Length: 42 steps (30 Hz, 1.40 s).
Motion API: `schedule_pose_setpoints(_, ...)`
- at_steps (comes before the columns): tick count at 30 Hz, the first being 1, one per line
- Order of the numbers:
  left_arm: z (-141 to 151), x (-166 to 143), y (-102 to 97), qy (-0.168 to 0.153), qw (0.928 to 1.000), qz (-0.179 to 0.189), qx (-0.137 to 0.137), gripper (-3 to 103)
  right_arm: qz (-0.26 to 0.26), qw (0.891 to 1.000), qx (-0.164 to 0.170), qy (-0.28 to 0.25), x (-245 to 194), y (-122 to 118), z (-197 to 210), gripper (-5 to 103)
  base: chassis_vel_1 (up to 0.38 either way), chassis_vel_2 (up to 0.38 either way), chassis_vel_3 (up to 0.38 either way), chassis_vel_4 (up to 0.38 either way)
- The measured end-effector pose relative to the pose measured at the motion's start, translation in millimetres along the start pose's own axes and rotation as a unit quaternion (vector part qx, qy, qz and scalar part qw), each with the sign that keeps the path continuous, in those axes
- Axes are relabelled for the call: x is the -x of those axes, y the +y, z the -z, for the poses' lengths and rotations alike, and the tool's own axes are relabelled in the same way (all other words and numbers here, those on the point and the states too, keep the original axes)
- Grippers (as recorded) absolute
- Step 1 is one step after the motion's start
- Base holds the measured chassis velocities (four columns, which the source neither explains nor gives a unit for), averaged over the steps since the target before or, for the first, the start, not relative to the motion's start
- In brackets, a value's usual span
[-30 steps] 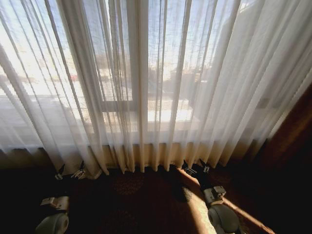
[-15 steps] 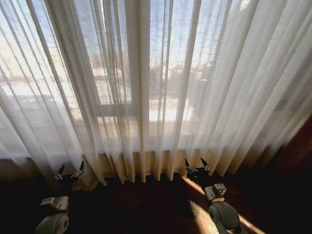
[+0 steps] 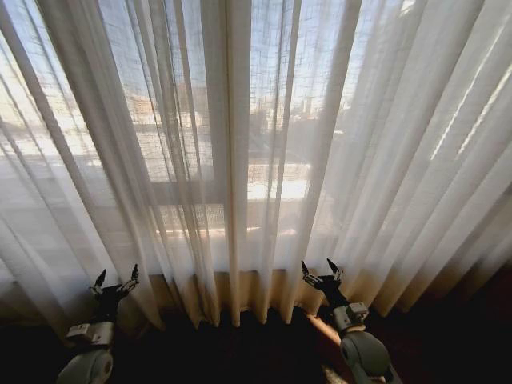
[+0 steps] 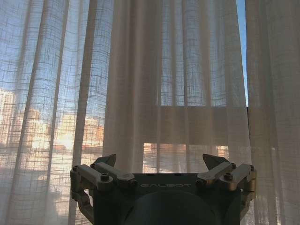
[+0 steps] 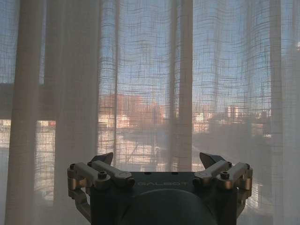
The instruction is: Open the curtains by pulling them apart, changing their state from closed to fully open.
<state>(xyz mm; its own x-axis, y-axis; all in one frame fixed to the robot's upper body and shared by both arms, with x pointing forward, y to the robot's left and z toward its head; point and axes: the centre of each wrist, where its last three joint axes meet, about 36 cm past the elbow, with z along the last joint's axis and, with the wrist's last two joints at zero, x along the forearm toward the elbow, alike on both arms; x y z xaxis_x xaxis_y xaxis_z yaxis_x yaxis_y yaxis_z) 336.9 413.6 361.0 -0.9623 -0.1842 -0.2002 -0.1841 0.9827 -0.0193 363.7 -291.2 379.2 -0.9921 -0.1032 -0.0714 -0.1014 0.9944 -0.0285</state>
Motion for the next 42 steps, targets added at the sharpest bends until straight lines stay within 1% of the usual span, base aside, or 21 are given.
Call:
schedule_pose_setpoints(6, 0.0, -0.1, 0.0, 0.0, 1.0, 0.0, 0.0, 100, 0.0, 1.0, -0.014, 0.002, 5.9, -6.4, -10.4, 100, 0.038, -0.043, -0.032, 0.031)
schedule_pose_setpoints(16, 0.0, 0.0, 0.0, 0.0, 1.0, 0.0, 0.0, 100, 0.002, 1.0, -0.004, 0.008, 15.0, -9.6, -14.9, 100, -0.056, 0.054, 0.061, -0.067)
schedule_pose_setpoints(18, 0.0, 0.0, 0.0, 0.0, 1.0, 0.0, 0.0, 100, -0.01, 1.0, 0.007, 0.018, 20.3, -8.5, -14.1, 100, -0.153, 0.145, 0.161, -0.173)
schedule_pose_setpoints(20, 0.0, 0.0, 0.0, 0.0, 1.0, 0.0, 0.0, 100, -0.014, 1.0, 0.01, 0.02, 22.2, -8.9, -14.0, 100, -0.162, 0.167, 0.163, -0.188)
schedule_pose_setpoints(22, 0.0, 0.0, 0.0, 0.0, 1.0, 0.0, 0.0, 100, -0.024, 0.999, 0.004, 0.024, 30.3, -14.5, -16.3, 100, -0.147, 0.158, 0.158, -0.16)
schedule_pose_setpoints(23, 0.0, 0.1, 0.0, 0.0, 1.0, 0.0, 0.0, 100, -0.029, 0.999, -0.005, 0.025, 35.5, -18.3, -18.1, 100, -0.084, 0.107, 0.133, -0.083)
schedule_pose_setpoints(24, 0.0, 0.1, 0.0, 0.0, 1.0, 0.0, 0.0, 100, -0.029, 0.999, -0.005, 0.025, 35.5, -18.3, -18.1, 100, -0.084, 0.107, 0.133, -0.083)
schedule_pose_setpoints(28, 0.0, 0.1, 0.0, 0.0, 1.0, 0.0, 0.0, 100, -0.052, 0.998, -0.025, 0.025, 58.6, -20.0, -21.0, 100, -0.061, 0.046, 0.057, -0.055)
schedule_pose_setpoints(29, 0.0, 0.1, 0.0, 0.0, 1.0, 0.0, 0.0, 100, -0.052, 0.998, -0.025, 0.025, 58.6, -20.0, -21.0, 100, 0.0, 0.0, 0.0, 0.0)
schedule_pose_setpoints(31, 0.0, 0.0, 0.0, 0.0, 1.0, 0.0, 0.0, 100, -0.057, 0.997, -0.035, 0.023, 74.0, -19.1, -22.3, 100, 0.0, 0.0, 0.0, 0.0)
schedule_pose_setpoints(34, 0.0, -0.1, 0.0, 0.0, 1.0, 0.0, 0.0, 100, -0.055, 0.997, -0.046, 0.022, 97.4, -16.1, -24.3, 100, 0.0, 0.0, 0.0, 0.0)
schedule_pose_setpoints(35, 0.0, -0.1, 0.0, 0.0, 1.0, 0.0, 0.0, 100, -0.055, 0.997, -0.046, 0.022, 97.4, -16.1, -24.3, 100, 0.0, 0.0, 0.0, 0.0)
schedule_pose_setpoints(38, 0.0, -0.1, 0.0, 0.0, 1.0, 0.0, 0.0, 100, -0.052, 0.997, -0.056, 0.02, 125.8, -13.0, -30.4, 100, 0.0, 0.0, 0.0, 0.0)
schedule_pose_setpoints(39, 0.0, -0.1, 0.0, 0.0, 1.0, 0.0, 0.0, 100, -0.052, 0.997, -0.056, 0.02, 125.8, -13.0, -30.4, 100, 0.0, 0.0, 0.0, 0.0)
schedule_pose_setpoints(42, 0.0, 0.0, 0.0, 0.0, 1.0, 0.0, 0.0, 100, -0.049, 0.997, -0.058, 0.019, 149.0, -9.6, -34.0, 100, 0.0, 0.0, 0.0, 0.0)
